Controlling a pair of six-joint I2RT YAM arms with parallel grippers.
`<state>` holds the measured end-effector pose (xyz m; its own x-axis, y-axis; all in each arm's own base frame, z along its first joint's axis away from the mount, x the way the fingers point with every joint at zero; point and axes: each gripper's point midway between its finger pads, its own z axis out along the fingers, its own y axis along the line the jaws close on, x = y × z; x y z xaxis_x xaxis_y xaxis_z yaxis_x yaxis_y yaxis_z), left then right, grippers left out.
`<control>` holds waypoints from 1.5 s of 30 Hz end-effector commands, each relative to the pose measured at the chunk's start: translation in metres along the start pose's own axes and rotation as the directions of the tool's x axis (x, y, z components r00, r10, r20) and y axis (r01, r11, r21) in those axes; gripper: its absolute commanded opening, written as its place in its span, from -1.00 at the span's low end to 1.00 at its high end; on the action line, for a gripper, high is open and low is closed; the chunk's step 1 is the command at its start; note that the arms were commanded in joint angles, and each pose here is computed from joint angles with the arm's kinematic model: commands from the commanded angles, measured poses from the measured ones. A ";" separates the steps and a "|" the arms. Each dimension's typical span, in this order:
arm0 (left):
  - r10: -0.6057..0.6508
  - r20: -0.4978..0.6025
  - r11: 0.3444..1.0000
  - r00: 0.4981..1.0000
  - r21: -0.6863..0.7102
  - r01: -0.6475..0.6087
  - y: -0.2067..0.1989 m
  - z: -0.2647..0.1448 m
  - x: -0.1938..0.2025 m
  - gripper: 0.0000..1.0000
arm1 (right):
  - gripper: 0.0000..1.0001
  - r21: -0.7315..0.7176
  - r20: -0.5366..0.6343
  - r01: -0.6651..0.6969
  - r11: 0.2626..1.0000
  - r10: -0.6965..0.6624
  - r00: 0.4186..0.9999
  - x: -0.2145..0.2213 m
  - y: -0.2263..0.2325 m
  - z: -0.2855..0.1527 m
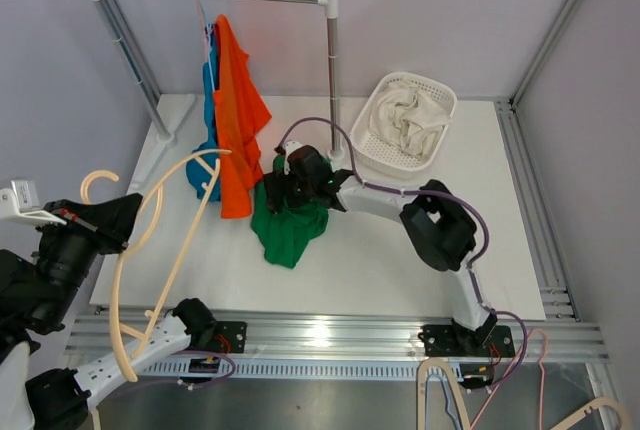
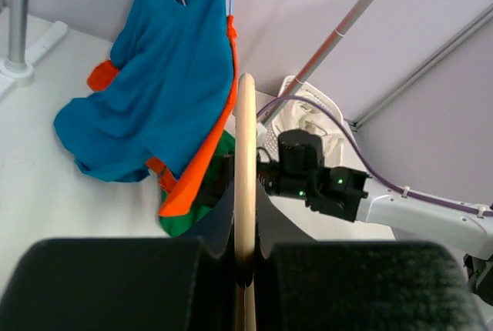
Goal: Remove the t-shirt from the hanger
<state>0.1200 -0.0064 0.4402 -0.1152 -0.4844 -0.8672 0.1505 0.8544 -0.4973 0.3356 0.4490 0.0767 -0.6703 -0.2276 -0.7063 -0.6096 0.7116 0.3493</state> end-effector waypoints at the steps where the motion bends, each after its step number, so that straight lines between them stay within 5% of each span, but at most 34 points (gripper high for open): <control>1: 0.045 0.058 0.999 0.997 -0.020 -0.044 -0.002 0.005 -0.019 -0.99 | 0.99 -0.012 -0.054 0.047 0.999 -0.048 0.997 0.012 0.017 0.024; 5: 0.098 0.074 0.995 0.992 -0.003 -0.098 -0.017 0.016 -0.032 -0.99 | 0.99 0.087 -0.213 0.108 0.990 -0.088 0.973 0.062 0.006 0.039; 6: 0.109 0.079 0.994 0.991 0.000 -0.109 -0.022 0.020 -0.034 -0.99 | 0.73 0.118 -0.283 0.129 0.985 -0.091 0.955 0.083 0.001 0.033; 7: 0.121 0.086 0.993 0.989 -0.002 -0.121 -0.025 0.024 -0.036 -0.99 | 0.02 0.111 -0.307 0.150 0.982 -0.109 0.946 0.089 0.008 0.024; 8: 0.152 0.102 0.988 0.983 0.014 -0.154 -0.036 0.034 -0.040 -0.99 | -0.99 0.120 -0.389 0.165 0.979 -0.106 0.915 0.122 0.008 0.011; 11: 0.191 0.147 0.980 0.971 0.031 -0.197 -0.057 0.053 -0.053 -0.98 | -1.00 0.006 -0.472 0.136 0.991 -0.117 0.874 0.168 0.043 -0.043; 14: 0.172 0.168 0.981 0.971 0.067 -0.185 -0.084 0.064 -0.075 -0.99 | -1.00 -0.149 -0.398 0.068 0.987 -0.123 0.909 0.146 0.087 -0.108; 18: 0.210 0.184 0.972 0.960 0.062 -0.225 -0.112 0.090 -0.092 -0.99 | -1.00 -0.069 -0.098 0.038 0.997 -0.045 0.994 0.017 0.067 -0.199; 21: 0.281 0.182 0.957 0.942 0.024 -0.290 -0.127 0.119 -0.092 -0.99 | -1.00 0.060 0.043 0.028 0.998 -0.031 0.999 -0.053 0.027 -0.253; 22: 0.272 0.209 0.957 0.939 0.042 -0.287 -0.136 0.122 -0.101 -0.99 | -1.00 0.136 0.168 -0.007 0.991 -0.016 0.986 -0.105 0.003 -0.281; 25: 0.290 0.190 0.942 0.938 0.116 -0.314 -0.158 0.149 -0.092 -0.99 | -1.00 0.248 0.257 -0.065 0.967 0.000 0.967 -0.161 -0.046 -0.307; 31: 0.315 0.167 0.938 0.934 0.097 -0.334 -0.154 0.202 -0.083 -0.99 | -1.00 0.331 0.362 -0.153 0.931 0.025 0.932 -0.234 -0.124 -0.307; 37: 0.320 0.185 0.940 0.929 0.062 -0.336 -0.148 0.224 -0.089 -0.99 | -1.00 0.262 0.540 -0.183 0.948 0.013 0.841 -0.304 -0.168 -0.315; 45: 0.356 0.262 0.918 0.897 0.082 -0.389 -0.154 0.250 -0.091 -0.99 | -1.00 0.386 0.604 -0.347 0.854 0.050 0.795 -0.288 -0.267 -0.294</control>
<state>0.3521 -0.1383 0.5585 0.0823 -0.1661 -0.9827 0.2124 0.9663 -0.1455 0.5510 0.1442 0.3300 -0.4576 0.1917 -0.8682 -0.1485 0.9463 0.2872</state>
